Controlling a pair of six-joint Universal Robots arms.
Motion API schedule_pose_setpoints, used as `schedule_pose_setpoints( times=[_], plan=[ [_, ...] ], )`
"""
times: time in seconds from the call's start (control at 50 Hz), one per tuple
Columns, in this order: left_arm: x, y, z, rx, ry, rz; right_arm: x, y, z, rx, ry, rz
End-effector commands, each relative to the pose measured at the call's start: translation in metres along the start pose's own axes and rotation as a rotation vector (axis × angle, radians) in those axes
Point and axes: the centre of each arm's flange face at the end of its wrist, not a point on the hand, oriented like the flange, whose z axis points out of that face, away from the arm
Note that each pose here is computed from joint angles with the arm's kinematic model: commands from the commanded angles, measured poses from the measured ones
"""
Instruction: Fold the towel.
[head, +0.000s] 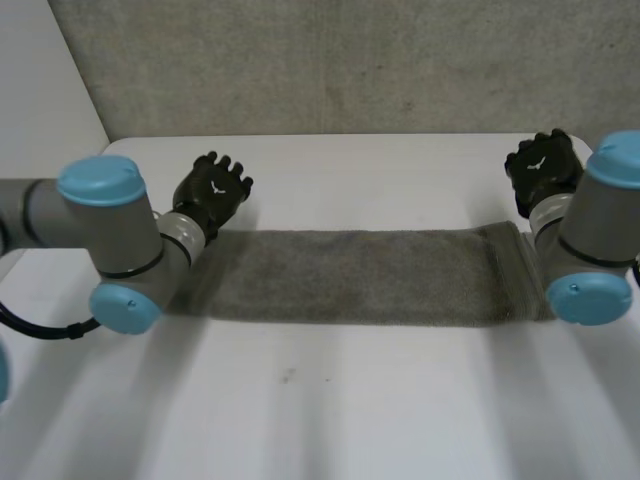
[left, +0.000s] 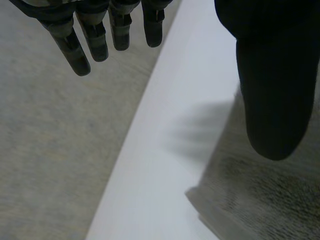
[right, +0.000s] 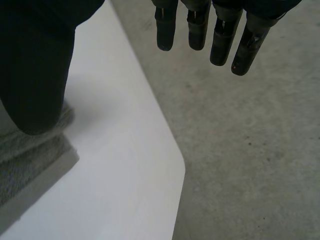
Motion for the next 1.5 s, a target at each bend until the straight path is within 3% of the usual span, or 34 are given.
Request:
schedule_pose_setpoints(
  times=[0.02, 0.06, 0.22, 0.3, 0.4, 0.84, 0.96, 1.04, 1.12, 1.26, 1.36, 1.5],
  plan=[
    [-0.027, -0.034, -0.054, 0.04, -0.029, -0.092, 0.026, -0.023, -0.042, 0.047, -0.073, 0.178],
    [-0.03, -0.037, -0.064, 0.047, -0.037, -0.146, 0.024, -0.02, -0.058, 0.017, -0.184, 0.231],
    [-0.029, -0.038, -0.097, 0.055, -0.034, -0.465, 0.024, 0.021, -0.077, -0.176, -0.328, 0.35],
    [-0.022, -0.031, -0.106, 0.032, -0.013, -0.639, 0.016, 0.031, -0.082, -0.188, -0.366, 0.368],
    [-0.028, -0.015, -0.103, 0.017, -0.049, -0.735, 0.013, 0.053, -0.079, -0.198, -0.336, 0.378],
    [-0.028, -0.003, -0.104, -0.001, -0.069, -0.748, -0.008, 0.102, -0.055, -0.23, -0.285, 0.335],
    [-0.028, -0.006, -0.106, 0.006, -0.067, -0.746, 0.014, 0.107, -0.045, -0.248, -0.172, 0.176],
    [-0.03, -0.009, -0.107, 0.017, -0.071, -0.744, 0.046, 0.112, -0.034, -0.278, 0.03, -0.089],
    [-0.03, -0.009, -0.109, 0.018, -0.072, -0.744, 0.047, 0.114, -0.033, -0.285, 0.047, -0.14],
    [-0.03, -0.01, -0.111, 0.019, -0.071, -0.743, 0.035, 0.111, -0.038, -0.239, -0.018, -0.005],
    [-0.029, -0.01, -0.111, 0.019, -0.069, -0.743, 0.031, 0.101, -0.044, -0.178, -0.133, 0.266],
    [-0.028, -0.01, -0.111, 0.019, -0.067, -0.743, 0.036, 0.104, -0.053, -0.202, -0.265, 0.419]
  ],
)
